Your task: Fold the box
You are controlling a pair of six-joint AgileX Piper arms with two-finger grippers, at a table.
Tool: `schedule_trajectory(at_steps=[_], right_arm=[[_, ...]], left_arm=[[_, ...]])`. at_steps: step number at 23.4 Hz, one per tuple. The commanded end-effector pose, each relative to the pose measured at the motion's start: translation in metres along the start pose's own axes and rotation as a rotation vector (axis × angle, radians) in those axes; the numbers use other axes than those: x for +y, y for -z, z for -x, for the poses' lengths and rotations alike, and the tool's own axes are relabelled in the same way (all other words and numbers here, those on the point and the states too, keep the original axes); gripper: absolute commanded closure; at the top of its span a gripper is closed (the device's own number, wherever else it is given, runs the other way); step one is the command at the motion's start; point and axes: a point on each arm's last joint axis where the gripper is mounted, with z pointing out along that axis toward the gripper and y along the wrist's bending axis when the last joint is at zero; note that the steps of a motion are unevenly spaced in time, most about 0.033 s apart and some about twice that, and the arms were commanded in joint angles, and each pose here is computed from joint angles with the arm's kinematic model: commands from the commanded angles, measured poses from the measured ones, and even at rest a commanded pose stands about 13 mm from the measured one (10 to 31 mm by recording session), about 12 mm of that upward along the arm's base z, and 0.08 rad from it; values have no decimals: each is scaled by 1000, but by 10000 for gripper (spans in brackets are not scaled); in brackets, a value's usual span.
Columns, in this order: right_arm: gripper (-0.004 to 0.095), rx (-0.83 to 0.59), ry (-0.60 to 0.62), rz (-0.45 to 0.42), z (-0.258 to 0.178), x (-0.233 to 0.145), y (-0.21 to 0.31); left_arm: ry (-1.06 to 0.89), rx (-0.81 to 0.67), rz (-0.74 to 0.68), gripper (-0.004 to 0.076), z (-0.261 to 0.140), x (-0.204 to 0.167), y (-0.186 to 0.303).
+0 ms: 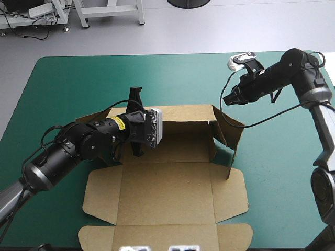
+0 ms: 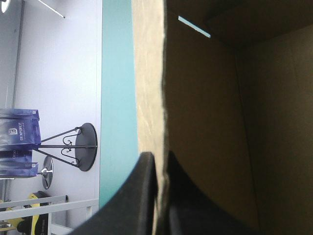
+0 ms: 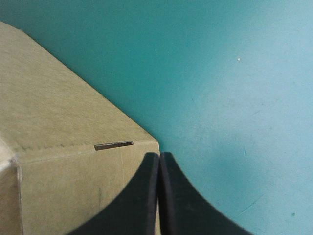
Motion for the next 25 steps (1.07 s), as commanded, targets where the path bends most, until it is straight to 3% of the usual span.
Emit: schedule_trajectory(at_steps=[1,10,15,20,25], right_arm=[[933,-51,24,-2,6,15,21],[933,4,17,-16,0,22,13],[933,49,20,49,-23,30,3],[933,-8,69,79,-37,53,28],[933,16,66,54,-44,53,29]], left_arm=[[19,-47,88,707,9,14,15],[15,-33,74,707,6,11,2],[15,-31,69,707,6,11,2],[22,-23,79,707,3,13,2],[28,-24,93,707,2,15,2]])
